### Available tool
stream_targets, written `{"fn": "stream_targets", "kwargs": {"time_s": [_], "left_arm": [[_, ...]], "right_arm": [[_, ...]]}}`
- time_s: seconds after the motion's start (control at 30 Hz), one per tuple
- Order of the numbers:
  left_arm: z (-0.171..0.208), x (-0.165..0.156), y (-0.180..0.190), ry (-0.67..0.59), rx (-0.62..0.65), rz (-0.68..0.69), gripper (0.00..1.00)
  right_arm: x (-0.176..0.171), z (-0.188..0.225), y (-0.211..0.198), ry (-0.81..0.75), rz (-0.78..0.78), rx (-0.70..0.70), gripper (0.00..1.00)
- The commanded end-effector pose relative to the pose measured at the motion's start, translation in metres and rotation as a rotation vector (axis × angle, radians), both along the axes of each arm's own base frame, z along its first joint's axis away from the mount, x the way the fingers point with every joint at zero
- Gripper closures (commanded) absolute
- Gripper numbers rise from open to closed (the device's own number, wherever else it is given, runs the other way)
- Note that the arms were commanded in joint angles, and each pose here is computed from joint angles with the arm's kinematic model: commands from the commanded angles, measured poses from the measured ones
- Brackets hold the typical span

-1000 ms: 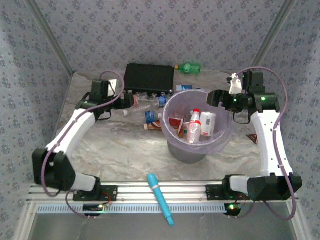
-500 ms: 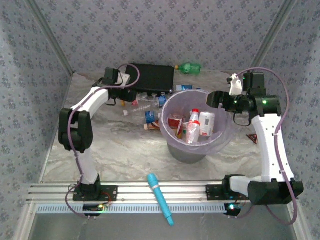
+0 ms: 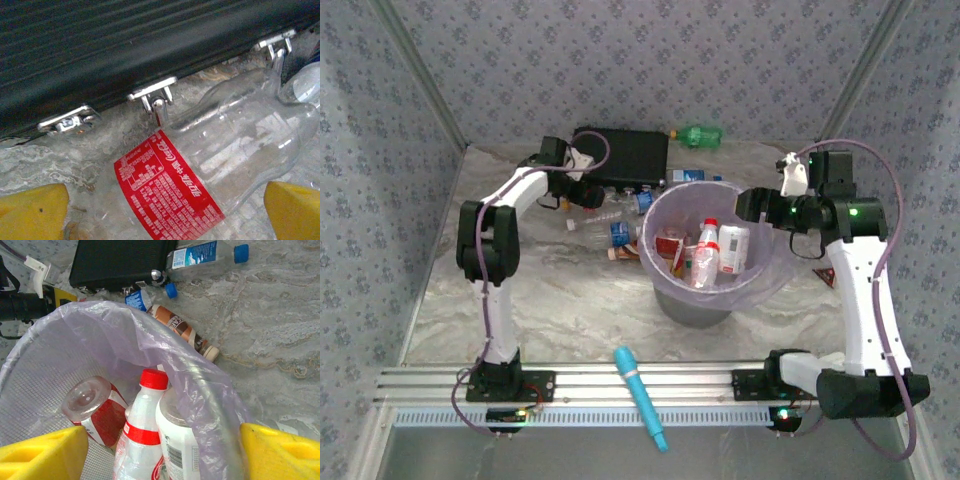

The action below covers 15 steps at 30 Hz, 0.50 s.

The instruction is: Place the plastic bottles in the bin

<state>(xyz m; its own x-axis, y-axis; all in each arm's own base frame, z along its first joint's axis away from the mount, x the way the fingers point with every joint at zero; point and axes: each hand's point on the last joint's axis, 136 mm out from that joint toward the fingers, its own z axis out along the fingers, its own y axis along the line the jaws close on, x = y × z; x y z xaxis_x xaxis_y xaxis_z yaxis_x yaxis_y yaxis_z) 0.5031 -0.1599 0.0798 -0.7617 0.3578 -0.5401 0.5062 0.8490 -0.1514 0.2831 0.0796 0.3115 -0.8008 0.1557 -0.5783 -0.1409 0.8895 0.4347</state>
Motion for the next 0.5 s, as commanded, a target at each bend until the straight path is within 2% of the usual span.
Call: {"fn": "stream_targets", "kwargs": {"time_s": [0.0, 0.13, 0.4, 0.47], "left_arm": [[-0.003, -0.008, -0.007, 0.031, 0.000, -0.056, 0.00], [-0.007, -0.015, -0.006, 0.060, 0.016, -0.069, 0.04], [-0.013, -0.021, -0.005, 0.087, 0.029, -0.068, 0.22], [-0.015, -0.021, -0.006, 0.092, 0.027, -0.067, 0.23]], "right_arm": [[-0.009, -0.002, 0.003, 0.015, 0.021, -0.004, 0.20], [-0.007, -0.002, 0.002, 0.013, 0.020, -0.003, 0.20], [-0.007, -0.003, 0.002, 0.013, 0.019, -0.008, 0.20], [-0.007, -0.003, 0.002, 0.013, 0.020, -0.007, 0.20]]}}
